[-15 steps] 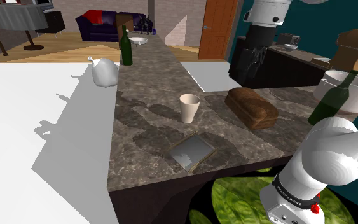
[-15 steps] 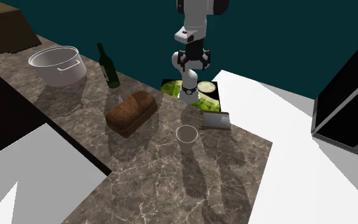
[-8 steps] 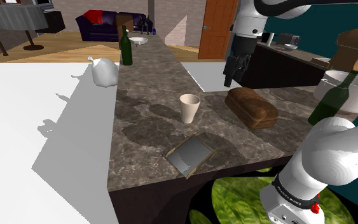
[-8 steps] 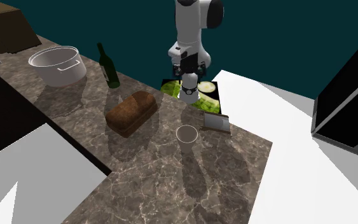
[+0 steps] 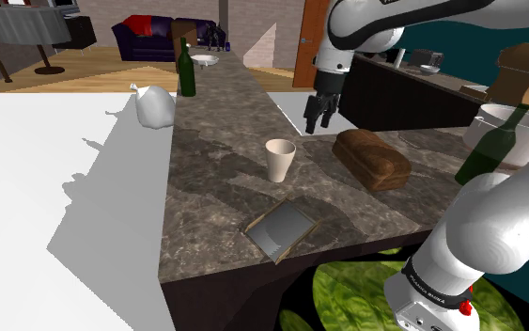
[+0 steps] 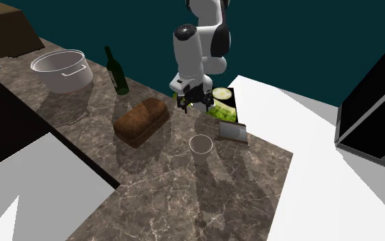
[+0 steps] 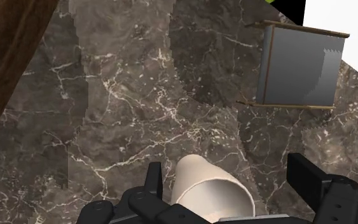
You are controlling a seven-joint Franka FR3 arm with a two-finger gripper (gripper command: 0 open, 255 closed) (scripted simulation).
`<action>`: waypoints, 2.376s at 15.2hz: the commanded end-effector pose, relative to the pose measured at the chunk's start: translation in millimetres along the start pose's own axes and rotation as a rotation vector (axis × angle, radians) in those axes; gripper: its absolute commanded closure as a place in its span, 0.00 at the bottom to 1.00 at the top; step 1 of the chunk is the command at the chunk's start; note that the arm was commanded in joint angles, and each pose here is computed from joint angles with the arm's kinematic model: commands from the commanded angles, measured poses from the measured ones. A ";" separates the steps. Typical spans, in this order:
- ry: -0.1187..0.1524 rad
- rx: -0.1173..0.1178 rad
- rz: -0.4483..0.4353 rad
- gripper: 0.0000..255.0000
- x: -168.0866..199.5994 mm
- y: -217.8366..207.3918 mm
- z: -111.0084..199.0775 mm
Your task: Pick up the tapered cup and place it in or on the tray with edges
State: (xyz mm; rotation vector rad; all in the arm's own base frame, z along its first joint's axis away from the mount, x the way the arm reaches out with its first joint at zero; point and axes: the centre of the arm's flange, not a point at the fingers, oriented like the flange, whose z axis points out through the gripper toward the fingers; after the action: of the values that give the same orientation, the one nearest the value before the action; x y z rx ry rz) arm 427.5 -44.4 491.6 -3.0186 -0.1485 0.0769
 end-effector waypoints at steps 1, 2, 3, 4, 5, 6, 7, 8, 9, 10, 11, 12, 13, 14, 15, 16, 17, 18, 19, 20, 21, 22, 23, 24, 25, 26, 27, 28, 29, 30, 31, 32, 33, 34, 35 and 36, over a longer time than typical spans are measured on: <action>-0.003 0.012 -0.009 0.00 20.8 11.1 16.9; -0.005 0.018 -0.013 0.00 31.3 16.4 24.1; -0.007 0.024 -0.017 0.00 41.8 21.6 31.3; -0.009 0.030 -0.021 0.00 52.4 26.7 38.5; -0.010 0.036 -0.025 0.00 62.9 31.7 45.8; -0.012 0.042 -0.030 0.00 73.5 36.6 53.2; -0.014 0.048 -0.034 0.00 84.0 41.4 60.6; -0.016 0.054 -0.038 0.00 94.6 46.1 68.0; -0.018 0.060 -0.042 0.00 105.2 50.8 75.5; -0.019 0.066 -0.046 0.00 114.1 54.6 81.9; -0.019 0.066 -0.046 0.00 114.0 54.3 87.1; -0.019 0.066 -0.046 0.00 113.9 53.9 92.4; -0.019 0.066 -0.046 0.00 113.8 53.6 97.7; -0.019 0.066 -0.046 0.00 113.7 53.3 102.9; -0.019 0.066 -0.046 0.00 113.5 52.9 108.2; -0.019 0.066 -0.046 0.00 113.4 52.6 113.5; -0.019 0.066 -0.046 0.00 113.3 52.2 118.7; -0.019 0.066 -0.046 0.00 113.2 52.0 121.8; -0.019 0.066 -0.046 0.00 113.2 52.0 121.8; -0.019 0.066 -0.046 0.00 113.3 52.0 121.8; -0.019 0.066 -0.046 0.00 113.3 52.0 121.8; -0.019 0.066 -0.046 0.00 113.3 52.0 121.8; -0.019 0.066 -0.046 0.00 113.3 52.0 121.8; -0.019 0.066 -0.046 0.00 113.3 52.0 121.8; -0.019 0.066 -0.046 0.00 113.3 52.0 121.7; -0.019 0.066 -0.046 1.00 113.3 52.0 121.7; -0.019 0.066 -0.046 1.00 113.3 52.0 121.7; -0.019 0.066 -0.046 1.00 113.3 52.0 121.7; -0.019 0.066 -0.046 1.00 113.3 52.0 121.7; -0.019 0.066 -0.046 1.00 113.3 52.0 121.7; -0.019 0.066 -0.046 1.00 113.3 52.1 121.7; -0.019 0.066 -0.046 1.00 113.3 52.1 121.7; -0.019 0.066 -0.046 1.00 113.3 52.0 121.7; -0.019 0.066 -0.046 1.00 113.3 52.0 121.7; -0.019 0.066 -0.046 1.00 113.3 52.0 121.8; -0.019 0.066 -0.046 1.00 113.0 51.4 116.5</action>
State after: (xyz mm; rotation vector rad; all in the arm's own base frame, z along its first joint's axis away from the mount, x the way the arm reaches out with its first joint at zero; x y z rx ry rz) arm 538.3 -70.5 361.9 -2.9482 -0.2124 0.1040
